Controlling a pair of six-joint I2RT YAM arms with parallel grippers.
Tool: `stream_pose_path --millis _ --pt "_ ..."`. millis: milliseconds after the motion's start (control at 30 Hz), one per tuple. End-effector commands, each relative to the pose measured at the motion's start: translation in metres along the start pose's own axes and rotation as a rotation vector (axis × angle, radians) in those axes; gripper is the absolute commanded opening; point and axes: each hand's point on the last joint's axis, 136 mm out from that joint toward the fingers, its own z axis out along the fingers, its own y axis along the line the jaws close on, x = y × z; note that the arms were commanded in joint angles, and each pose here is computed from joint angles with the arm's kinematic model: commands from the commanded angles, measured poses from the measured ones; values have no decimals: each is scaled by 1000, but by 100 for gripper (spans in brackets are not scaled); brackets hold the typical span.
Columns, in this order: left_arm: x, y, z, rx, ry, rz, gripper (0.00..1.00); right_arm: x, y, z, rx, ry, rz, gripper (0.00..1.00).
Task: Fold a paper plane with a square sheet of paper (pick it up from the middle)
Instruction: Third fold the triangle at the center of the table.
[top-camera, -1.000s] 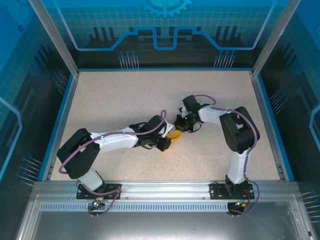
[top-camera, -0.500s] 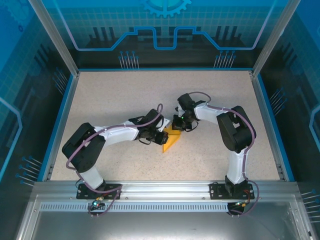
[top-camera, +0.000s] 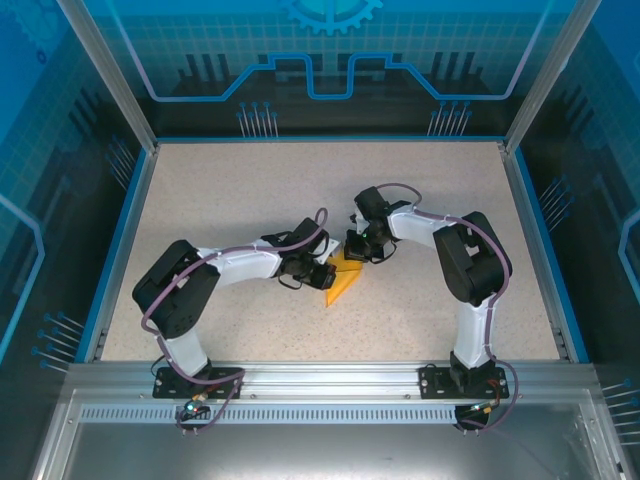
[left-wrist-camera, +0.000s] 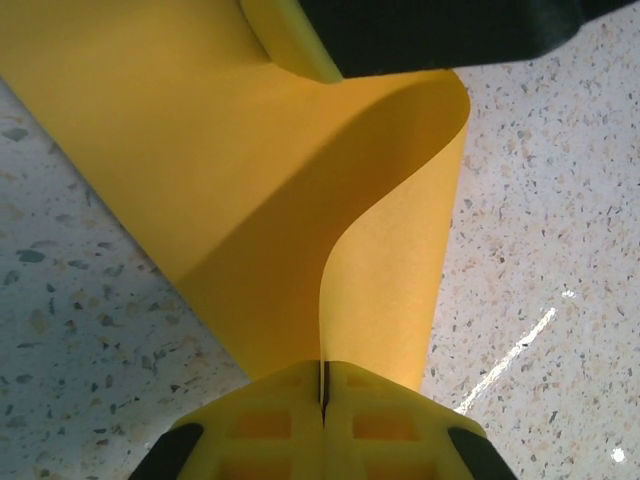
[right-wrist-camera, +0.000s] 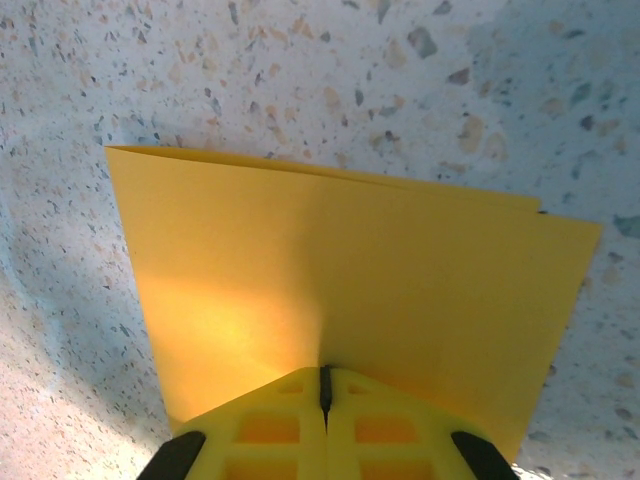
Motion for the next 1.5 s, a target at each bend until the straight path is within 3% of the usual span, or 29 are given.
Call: stream_pose_path --millis 0,867,1467 --pt "-2 3 1 4 6 -22 0 13 -8 4 51 51 8 5" --pt "-10 5 5 -5 -9 -3 0 15 -9 6 49 57 18 4" --pt "14 22 22 -46 60 -28 0 14 -6 3 41 52 20 4"
